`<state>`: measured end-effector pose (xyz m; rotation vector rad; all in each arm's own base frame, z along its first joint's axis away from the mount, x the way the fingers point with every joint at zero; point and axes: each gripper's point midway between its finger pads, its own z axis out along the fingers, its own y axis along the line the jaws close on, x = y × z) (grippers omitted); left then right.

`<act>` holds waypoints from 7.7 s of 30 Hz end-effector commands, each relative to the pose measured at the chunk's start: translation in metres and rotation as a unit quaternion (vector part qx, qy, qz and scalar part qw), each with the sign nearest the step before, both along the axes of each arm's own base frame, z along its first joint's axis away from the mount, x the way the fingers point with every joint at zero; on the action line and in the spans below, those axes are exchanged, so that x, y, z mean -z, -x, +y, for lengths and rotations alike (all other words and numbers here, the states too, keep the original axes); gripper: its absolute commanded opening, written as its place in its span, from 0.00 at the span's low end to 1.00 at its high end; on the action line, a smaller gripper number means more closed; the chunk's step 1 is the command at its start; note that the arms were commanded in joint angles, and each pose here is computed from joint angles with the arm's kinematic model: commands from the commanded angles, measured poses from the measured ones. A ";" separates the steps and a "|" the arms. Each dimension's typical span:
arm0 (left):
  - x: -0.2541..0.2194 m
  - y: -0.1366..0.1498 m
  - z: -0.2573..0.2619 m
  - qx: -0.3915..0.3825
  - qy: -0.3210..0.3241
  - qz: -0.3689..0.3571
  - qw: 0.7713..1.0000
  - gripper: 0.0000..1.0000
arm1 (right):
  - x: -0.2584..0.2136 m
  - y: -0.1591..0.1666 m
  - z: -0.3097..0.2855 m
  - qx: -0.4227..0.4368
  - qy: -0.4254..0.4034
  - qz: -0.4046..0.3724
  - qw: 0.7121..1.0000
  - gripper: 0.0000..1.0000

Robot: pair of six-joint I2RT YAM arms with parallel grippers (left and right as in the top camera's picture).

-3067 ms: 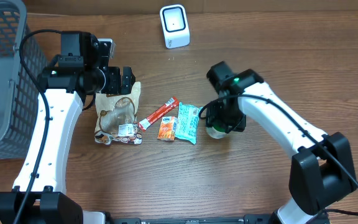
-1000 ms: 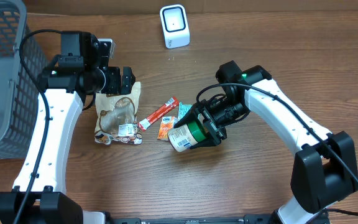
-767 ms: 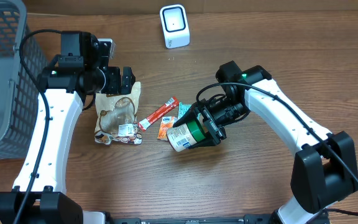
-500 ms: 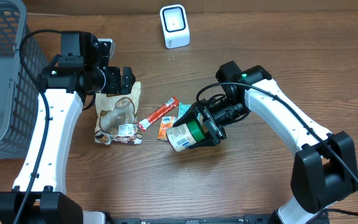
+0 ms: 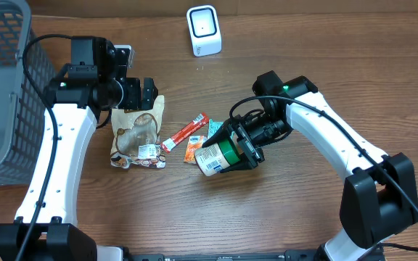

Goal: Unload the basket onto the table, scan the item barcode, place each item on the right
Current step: 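Lift the jar and rotate it in the right gripper, then carry the jar to the white scanner and hold it there, then move the jar right and set it down on the table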

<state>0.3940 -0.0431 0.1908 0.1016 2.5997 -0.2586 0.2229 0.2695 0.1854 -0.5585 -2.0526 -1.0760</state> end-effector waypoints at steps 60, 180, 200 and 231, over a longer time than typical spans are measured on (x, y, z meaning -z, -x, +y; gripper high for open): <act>0.000 -0.002 -0.002 -0.002 0.006 0.001 1.000 1.00 | 0.099 -0.097 -0.134 -0.042 0.472 -0.317 0.822 0.18; 0.000 -0.002 -0.002 -0.002 0.006 0.001 1.000 1.00 | -0.151 -0.400 -0.021 0.166 0.249 -0.826 0.477 0.04; 0.000 -0.002 -0.001 -0.002 0.006 0.001 1.000 1.00 | -0.012 -0.255 -0.323 0.067 0.497 -0.418 0.757 0.04; 0.000 -0.002 -0.002 -0.002 0.006 0.001 1.000 1.00 | 0.093 -0.189 -0.405 0.067 0.530 -0.237 0.811 1.00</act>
